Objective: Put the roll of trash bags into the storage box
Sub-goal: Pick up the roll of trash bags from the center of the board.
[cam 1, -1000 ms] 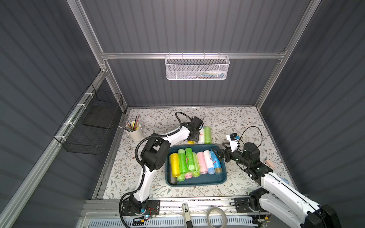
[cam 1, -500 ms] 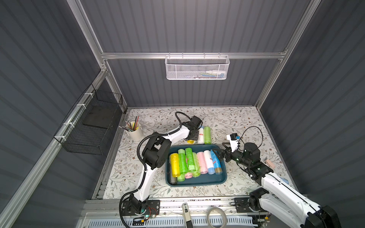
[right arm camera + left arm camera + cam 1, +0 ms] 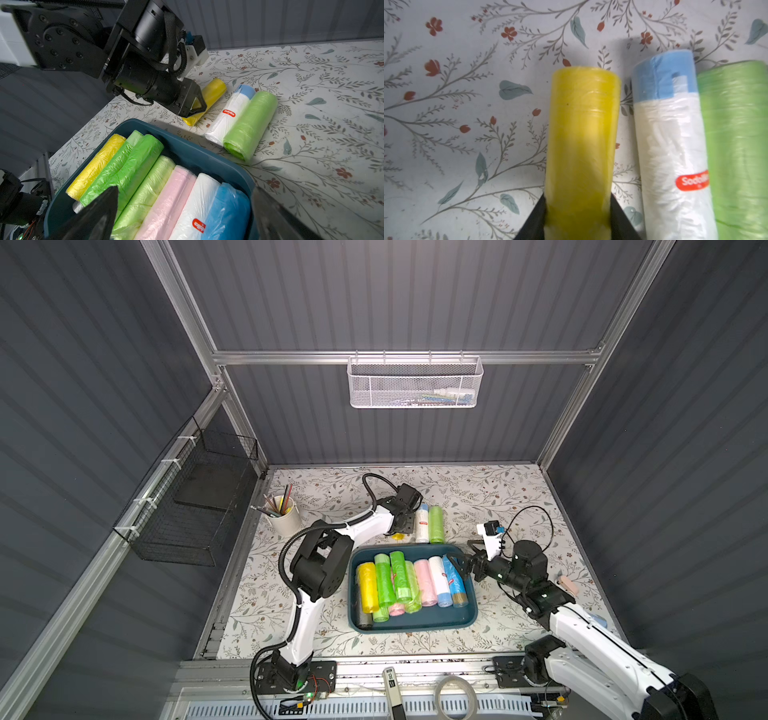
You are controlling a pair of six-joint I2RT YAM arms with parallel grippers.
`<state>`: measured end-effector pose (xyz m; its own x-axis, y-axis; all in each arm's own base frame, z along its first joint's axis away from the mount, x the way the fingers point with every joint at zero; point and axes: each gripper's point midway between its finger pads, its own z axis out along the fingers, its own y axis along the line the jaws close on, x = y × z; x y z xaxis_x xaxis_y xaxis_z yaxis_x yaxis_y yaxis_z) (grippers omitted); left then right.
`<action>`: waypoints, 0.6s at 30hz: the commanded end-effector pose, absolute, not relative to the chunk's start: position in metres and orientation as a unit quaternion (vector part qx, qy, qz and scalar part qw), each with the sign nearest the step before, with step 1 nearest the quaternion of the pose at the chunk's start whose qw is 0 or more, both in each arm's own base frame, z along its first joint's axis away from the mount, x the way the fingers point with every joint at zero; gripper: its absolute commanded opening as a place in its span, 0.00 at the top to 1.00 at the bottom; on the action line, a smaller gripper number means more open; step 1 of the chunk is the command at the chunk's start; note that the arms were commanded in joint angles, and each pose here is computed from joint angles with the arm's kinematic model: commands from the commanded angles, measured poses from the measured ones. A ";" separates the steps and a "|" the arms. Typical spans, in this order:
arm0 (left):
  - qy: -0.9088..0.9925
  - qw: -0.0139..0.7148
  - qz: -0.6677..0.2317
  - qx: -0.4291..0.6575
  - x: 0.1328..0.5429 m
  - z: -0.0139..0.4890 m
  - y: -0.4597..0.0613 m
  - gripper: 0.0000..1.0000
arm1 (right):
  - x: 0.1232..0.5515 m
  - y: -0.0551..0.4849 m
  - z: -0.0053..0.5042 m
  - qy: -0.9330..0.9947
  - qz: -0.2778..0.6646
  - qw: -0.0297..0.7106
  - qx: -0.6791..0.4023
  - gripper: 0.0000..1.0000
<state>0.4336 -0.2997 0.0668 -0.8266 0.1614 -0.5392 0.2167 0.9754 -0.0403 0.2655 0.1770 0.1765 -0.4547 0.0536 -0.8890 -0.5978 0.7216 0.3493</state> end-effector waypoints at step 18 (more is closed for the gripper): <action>0.930 0.329 -0.160 0.032 0.425 0.165 -0.304 0.60 | 0.264 0.179 0.187 0.774 0.340 0.503 -0.181 0.01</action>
<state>0.4319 -0.3001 0.1480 -0.7734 0.0192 -0.6336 0.1741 0.9675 -0.1832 0.2644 0.1776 0.1761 -0.4579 0.0519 -0.8875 -0.6008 0.7178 0.3520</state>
